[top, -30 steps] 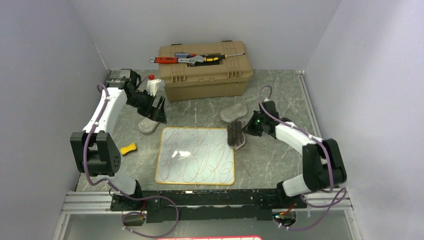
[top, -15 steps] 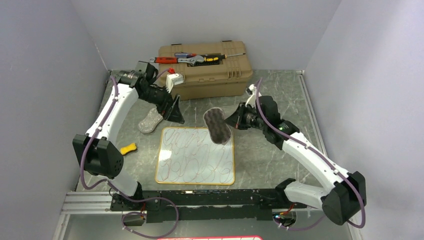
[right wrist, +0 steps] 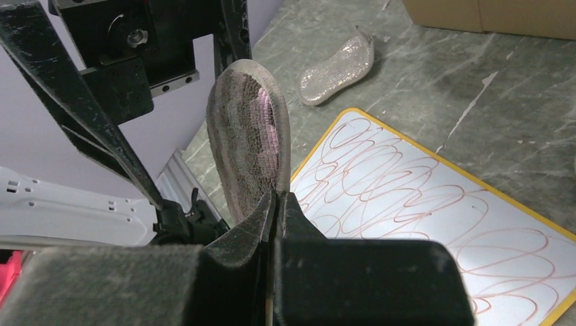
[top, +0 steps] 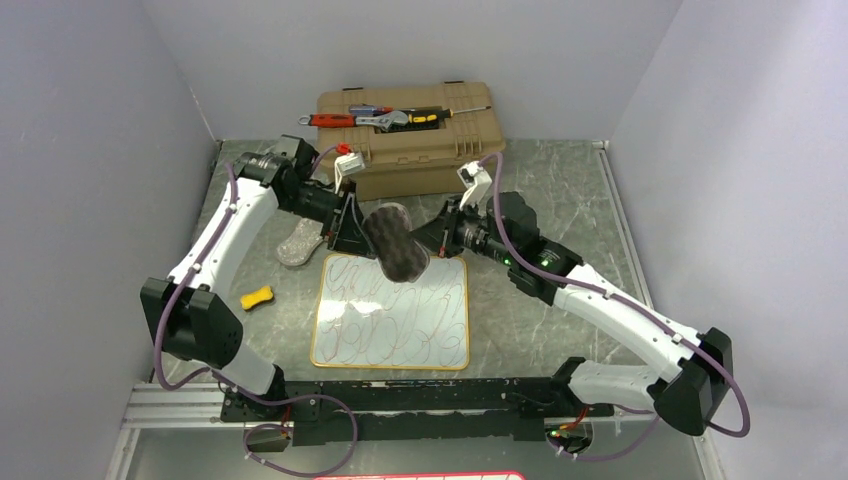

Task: Erase the whiteboard
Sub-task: Pick up the whiteboard eraser from the center of the board.

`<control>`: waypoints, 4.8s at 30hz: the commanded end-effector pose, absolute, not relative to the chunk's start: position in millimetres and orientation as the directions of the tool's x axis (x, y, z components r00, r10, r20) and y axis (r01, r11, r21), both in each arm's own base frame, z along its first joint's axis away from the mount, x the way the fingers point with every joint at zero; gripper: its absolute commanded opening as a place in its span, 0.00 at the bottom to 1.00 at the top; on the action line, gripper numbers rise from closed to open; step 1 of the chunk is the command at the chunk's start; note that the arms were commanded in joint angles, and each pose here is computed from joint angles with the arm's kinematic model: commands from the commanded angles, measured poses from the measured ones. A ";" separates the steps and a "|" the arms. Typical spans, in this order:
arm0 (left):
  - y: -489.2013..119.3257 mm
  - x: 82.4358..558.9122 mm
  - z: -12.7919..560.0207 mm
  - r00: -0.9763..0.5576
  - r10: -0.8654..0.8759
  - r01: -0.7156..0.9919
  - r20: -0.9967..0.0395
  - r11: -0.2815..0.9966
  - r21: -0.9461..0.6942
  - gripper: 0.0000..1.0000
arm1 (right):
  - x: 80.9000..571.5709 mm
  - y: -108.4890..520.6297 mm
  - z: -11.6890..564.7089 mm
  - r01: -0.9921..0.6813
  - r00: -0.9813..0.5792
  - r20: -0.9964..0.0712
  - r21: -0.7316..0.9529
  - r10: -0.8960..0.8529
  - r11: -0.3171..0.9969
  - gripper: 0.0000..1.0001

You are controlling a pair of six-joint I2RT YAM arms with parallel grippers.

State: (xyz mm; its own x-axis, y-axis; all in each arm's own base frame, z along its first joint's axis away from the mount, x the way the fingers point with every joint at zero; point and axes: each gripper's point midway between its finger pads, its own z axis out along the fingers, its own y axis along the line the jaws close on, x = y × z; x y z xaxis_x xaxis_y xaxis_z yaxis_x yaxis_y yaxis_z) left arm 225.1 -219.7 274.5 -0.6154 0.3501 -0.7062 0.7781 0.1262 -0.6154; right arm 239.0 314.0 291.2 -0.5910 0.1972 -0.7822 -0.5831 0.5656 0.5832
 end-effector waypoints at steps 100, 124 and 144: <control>-212.2 154.2 335.0 -0.205 0.347 0.957 -0.915 0.266 -0.114 0.85 | 184.9 342.7 364.5 -0.945 -0.303 -0.935 0.270 -0.183 0.183 0.00; -159.2 274.1 355.8 0.372 0.606 0.562 -0.703 0.456 0.690 0.06 | 241.7 355.1 369.3 -0.259 -0.807 -0.341 0.938 0.482 0.230 0.66; -156.4 278.4 335.8 0.428 0.676 0.515 -0.599 0.362 0.777 0.06 | 250.4 406.4 382.1 -0.162 -0.858 -0.130 0.987 0.497 -0.022 0.62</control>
State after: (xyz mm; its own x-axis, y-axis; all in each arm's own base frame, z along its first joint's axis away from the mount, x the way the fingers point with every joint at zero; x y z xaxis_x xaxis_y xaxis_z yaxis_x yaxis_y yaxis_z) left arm 274.2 -156.6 326.7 0.4211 0.6729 -0.6082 0.5437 0.3495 0.7631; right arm 255.5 411.9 339.8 -0.8751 0.4675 -0.1250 -0.0833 0.1089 0.9906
